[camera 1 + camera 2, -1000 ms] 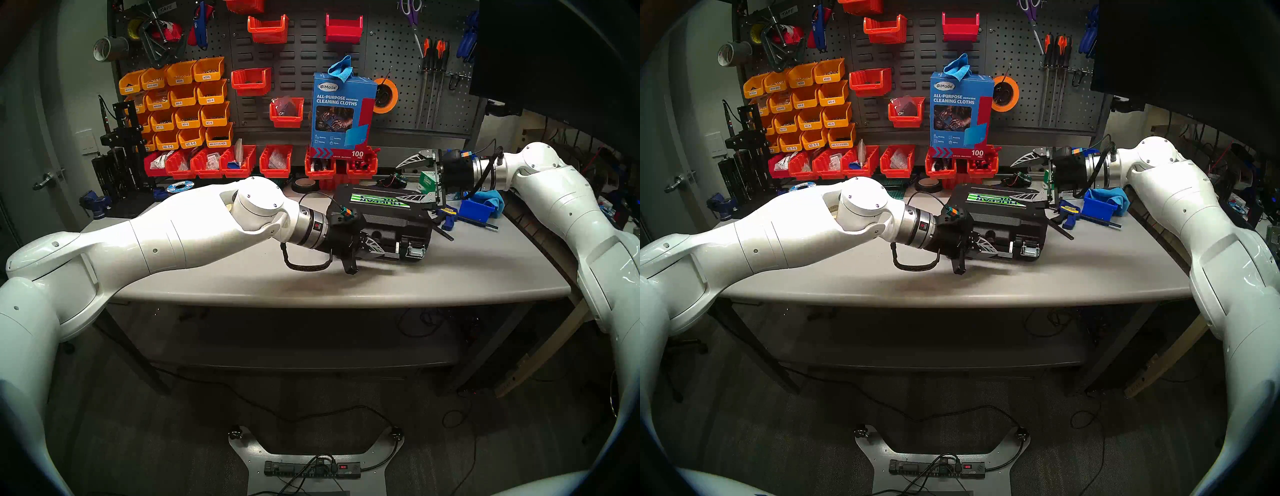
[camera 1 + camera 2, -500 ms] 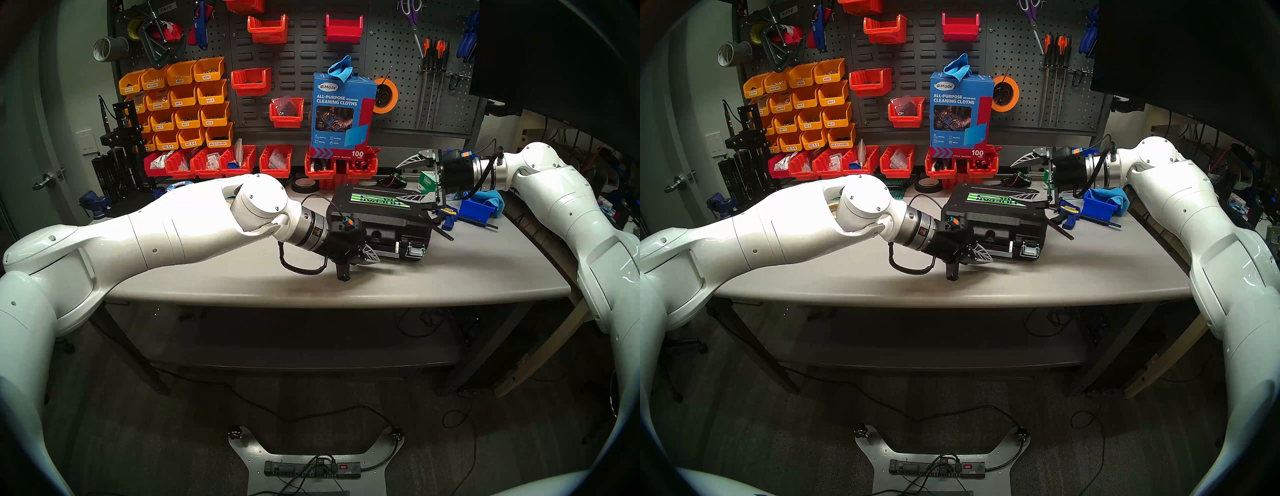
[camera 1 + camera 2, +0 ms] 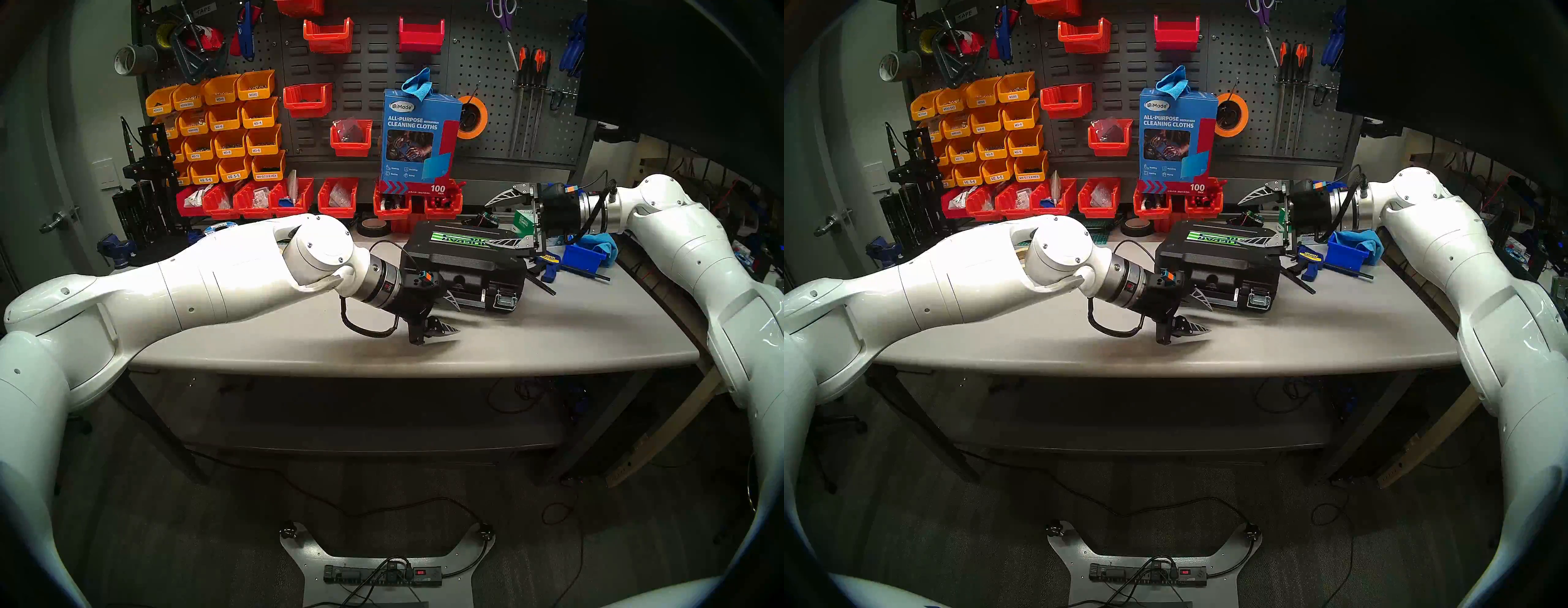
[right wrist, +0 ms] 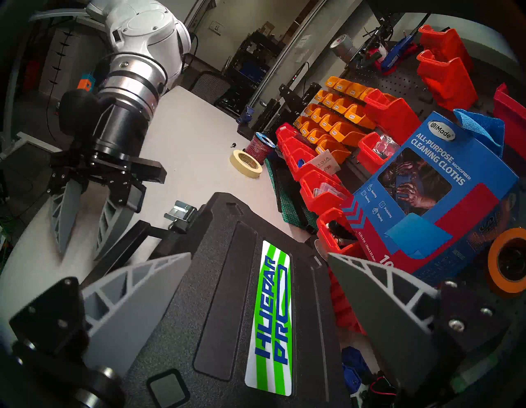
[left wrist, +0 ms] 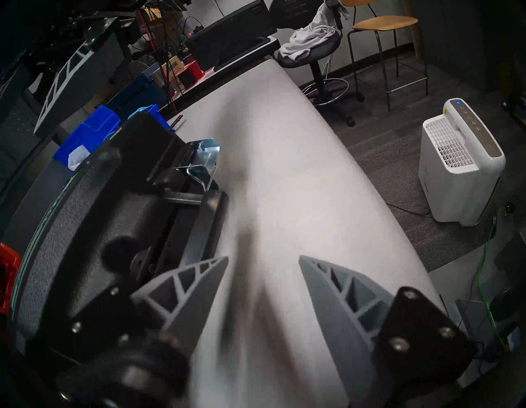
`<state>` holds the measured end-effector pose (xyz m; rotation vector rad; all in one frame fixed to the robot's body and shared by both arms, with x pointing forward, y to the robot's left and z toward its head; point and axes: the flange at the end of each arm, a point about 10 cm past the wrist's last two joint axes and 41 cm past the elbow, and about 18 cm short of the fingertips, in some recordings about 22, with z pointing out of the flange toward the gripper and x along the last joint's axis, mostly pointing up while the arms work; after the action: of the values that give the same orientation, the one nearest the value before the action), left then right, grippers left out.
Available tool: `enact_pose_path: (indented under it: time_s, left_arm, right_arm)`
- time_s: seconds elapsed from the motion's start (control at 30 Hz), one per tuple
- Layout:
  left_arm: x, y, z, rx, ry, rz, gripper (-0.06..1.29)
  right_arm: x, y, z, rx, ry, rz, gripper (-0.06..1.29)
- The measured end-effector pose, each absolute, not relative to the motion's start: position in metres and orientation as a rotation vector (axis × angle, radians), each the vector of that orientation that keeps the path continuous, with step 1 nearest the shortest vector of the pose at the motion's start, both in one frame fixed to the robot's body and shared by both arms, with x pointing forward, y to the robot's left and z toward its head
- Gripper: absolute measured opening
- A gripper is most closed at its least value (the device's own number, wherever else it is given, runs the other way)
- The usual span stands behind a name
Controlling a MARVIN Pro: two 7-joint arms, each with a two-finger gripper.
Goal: Open the tool box
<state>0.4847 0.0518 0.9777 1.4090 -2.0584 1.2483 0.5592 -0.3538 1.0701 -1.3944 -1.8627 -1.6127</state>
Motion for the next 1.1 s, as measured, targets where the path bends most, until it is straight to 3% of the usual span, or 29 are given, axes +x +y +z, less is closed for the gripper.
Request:
enact_pose_path:
  time_s: [1.1]
  left_arm:
    - [0.515,0.048,0.978,1.415,-2.103,1.345,0.69]
  right_arm:
    - [0.559,-0.354,1.070,-1.395,-1.862,-1.613,1.26]
